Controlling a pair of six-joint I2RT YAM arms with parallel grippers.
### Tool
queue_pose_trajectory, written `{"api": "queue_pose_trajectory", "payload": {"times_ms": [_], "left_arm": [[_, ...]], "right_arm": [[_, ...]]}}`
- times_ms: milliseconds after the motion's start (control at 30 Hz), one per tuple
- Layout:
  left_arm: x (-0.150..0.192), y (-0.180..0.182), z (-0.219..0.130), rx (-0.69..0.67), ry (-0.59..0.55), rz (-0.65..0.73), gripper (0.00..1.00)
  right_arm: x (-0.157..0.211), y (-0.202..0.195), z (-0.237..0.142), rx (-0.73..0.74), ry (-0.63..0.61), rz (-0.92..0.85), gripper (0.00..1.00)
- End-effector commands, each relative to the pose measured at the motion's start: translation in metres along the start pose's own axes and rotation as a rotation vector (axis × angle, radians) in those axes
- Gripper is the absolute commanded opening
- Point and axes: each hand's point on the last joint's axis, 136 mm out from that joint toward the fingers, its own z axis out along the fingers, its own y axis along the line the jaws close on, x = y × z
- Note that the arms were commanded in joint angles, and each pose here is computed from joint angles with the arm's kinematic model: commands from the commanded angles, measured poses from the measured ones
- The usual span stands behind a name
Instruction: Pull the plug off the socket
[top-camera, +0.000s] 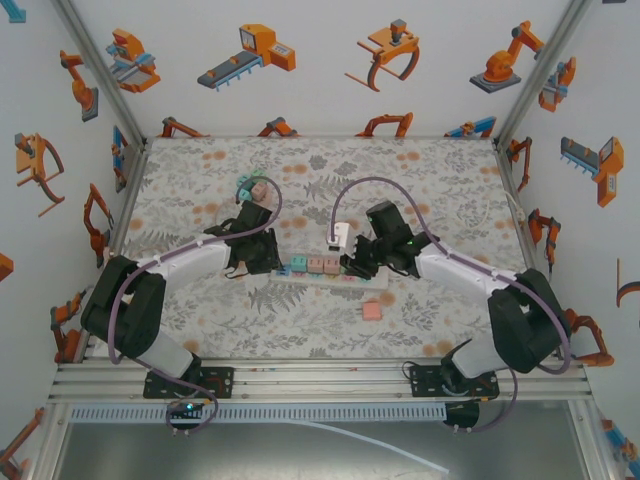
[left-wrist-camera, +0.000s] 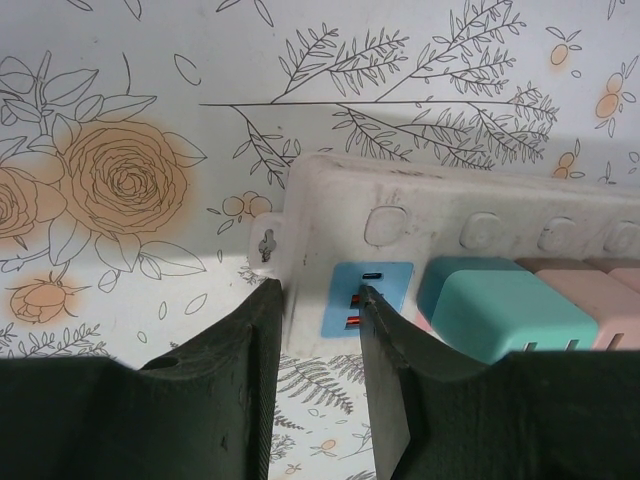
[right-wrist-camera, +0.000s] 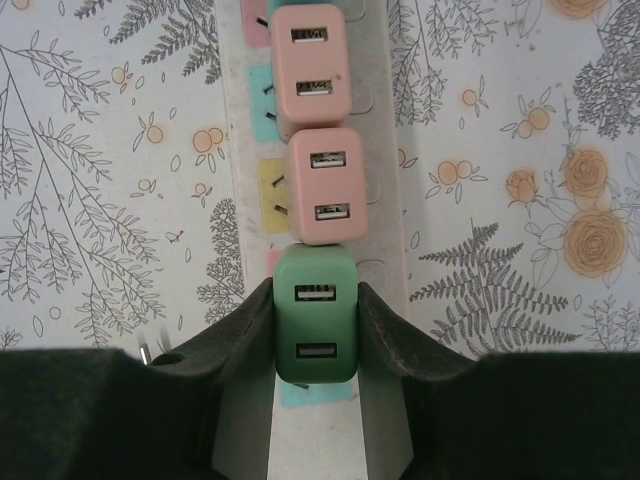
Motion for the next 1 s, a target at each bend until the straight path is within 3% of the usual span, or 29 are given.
{"api": "queue_pose_trajectory", "payload": {"times_ms": [0,200,467,733,867,967], "left_arm": [[0.051,0.053,0.027,-0.218,0.137,0.008,0.37],[0.039,0.043,0.013,-0.176,0.091,0.005,0.42],[-0.004,0.014,-0.035,-0.083,-0.049,0.044,0.55],[-0.049,-0.011,-0.125,0.043,-0.306,0.165,0.67],[-0.055,-0.025,-0.168,0.151,-0.433,0.285,0.74],[-0.047,-0.041,-0.198,0.256,-0.506,0.450,0.83]], "right_arm": [[-0.039,-0.002,-0.010,0.005,-0.152,-0.065,0.00],[-0.054,-0.006,-0.023,0.034,-0.196,-0.054,0.00],[-0.089,-0.016,-0.059,0.093,-0.339,0.077,0.00],[-0.107,-0.066,-0.096,0.292,-0.536,0.652,0.00],[-0.105,-0.066,-0.105,0.259,-0.672,0.874,0.00],[-0.094,-0.063,-0.107,0.245,-0.671,1.032,0.00]]}}
